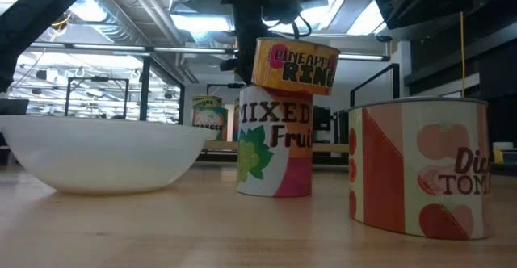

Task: Pick and place cans onto a shelf
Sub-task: Put the canned tomatoes on the shelf, then put the canned diced tomato on the shelf

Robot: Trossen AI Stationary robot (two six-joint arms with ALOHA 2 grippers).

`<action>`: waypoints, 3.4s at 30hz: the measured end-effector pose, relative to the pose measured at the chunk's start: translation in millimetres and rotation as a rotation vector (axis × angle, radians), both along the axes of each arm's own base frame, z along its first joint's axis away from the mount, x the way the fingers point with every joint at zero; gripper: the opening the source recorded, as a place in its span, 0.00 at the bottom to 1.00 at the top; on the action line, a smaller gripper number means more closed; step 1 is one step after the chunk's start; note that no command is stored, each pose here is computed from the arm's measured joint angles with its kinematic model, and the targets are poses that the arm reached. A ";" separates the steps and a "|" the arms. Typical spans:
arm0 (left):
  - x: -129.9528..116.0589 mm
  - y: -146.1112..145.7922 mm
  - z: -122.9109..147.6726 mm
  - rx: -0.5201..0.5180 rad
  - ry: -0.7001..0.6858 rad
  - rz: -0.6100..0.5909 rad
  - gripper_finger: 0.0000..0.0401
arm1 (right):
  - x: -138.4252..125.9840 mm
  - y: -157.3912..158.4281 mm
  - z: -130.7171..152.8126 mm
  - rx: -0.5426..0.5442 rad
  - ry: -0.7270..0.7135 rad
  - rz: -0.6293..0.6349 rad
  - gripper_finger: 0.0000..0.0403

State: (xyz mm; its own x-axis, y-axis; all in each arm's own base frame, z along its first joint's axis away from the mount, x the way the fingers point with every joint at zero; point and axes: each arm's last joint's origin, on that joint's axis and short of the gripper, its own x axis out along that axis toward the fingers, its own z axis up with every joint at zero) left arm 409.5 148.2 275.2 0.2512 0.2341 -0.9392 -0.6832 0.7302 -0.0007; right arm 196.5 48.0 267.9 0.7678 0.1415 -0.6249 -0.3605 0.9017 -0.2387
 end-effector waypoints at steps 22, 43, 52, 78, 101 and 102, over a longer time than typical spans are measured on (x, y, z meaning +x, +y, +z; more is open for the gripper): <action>2.0 -1.3 34.3 0.019 -0.082 -0.090 0.19 | 0.0 0.0 0.1 0.003 0.000 -0.002 0.18; -51.0 -170.9 122.3 0.140 -0.060 -0.723 0.19 | 6.7 13.2 15.1 0.302 -0.115 -0.052 0.18; -105.4 -231.0 74.2 0.159 -0.263 -0.760 0.19 | 5.4 35.1 29.2 0.336 -0.256 0.088 0.18; -174.4 -284.6 -24.4 0.072 -0.627 -0.807 0.19 | 58.7 153.9 42.8 0.354 0.020 0.128 0.18; -181.4 -300.7 -21.6 0.047 -0.672 -0.862 0.19 | 90.8 183.3 -44.9 0.181 0.293 0.064 0.18; -181.4 -300.7 -21.6 0.047 -0.672 -0.862 0.19 | 92.3 182.3 -46.6 0.178 0.296 0.058 0.18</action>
State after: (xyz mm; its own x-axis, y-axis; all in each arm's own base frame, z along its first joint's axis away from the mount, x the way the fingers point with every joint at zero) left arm 228.1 -152.5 253.6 0.8058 -0.2341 -0.5440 0.1870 0.9721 -0.1413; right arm 288.9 230.3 221.3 0.5444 0.3068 -0.7807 -0.4426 0.8957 0.0434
